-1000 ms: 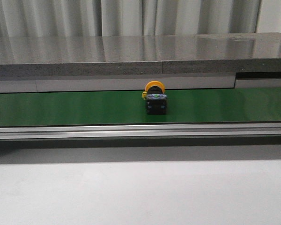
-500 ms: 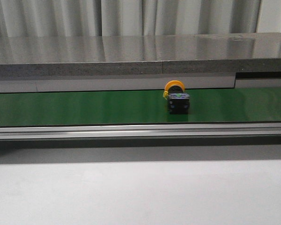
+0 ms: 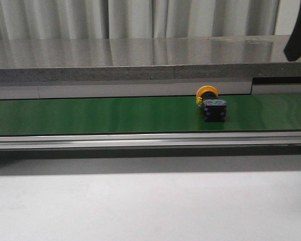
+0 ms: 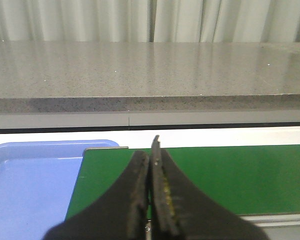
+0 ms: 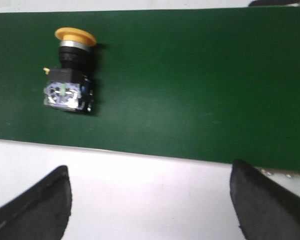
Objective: Move button from left to right
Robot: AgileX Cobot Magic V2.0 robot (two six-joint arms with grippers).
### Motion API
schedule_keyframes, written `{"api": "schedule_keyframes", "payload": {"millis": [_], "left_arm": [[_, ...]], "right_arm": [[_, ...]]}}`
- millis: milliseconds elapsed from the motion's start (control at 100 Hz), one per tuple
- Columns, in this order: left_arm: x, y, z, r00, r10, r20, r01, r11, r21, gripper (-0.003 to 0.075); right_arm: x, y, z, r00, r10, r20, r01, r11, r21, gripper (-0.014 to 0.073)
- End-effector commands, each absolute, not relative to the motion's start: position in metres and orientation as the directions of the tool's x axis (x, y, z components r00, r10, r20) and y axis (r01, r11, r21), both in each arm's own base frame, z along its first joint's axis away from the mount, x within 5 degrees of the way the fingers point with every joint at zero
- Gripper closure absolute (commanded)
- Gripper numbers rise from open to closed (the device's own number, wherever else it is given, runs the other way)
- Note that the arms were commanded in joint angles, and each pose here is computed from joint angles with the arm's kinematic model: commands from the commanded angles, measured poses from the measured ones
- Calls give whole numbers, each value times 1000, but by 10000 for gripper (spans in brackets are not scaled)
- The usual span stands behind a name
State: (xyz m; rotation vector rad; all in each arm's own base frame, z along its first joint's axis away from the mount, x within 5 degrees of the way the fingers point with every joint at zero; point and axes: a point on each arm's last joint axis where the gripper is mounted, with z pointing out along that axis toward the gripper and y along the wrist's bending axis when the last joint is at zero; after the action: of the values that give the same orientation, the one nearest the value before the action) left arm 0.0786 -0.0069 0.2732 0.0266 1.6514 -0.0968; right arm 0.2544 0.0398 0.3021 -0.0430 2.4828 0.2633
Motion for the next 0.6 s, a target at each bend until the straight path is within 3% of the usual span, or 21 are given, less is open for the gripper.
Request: {"api": "schedule_keyframes", "payload": {"millis": [0,250,590], "left_arm": [[79,-6,289,6,-62,-998,67,996,-62,741],[79,-6,289,6,-62,-998,67,996,-62,741],[79,-6,289,6,-62,-998,67,996,-62,741]], "right_arm": [[267,50,319,-730,10,-683,-150,973,175,-39],[301,76,306,-708,-80,-702,-242,961,134,-39],[342,83,263,-753,-173,-635,-266,962,53,-39]]}}
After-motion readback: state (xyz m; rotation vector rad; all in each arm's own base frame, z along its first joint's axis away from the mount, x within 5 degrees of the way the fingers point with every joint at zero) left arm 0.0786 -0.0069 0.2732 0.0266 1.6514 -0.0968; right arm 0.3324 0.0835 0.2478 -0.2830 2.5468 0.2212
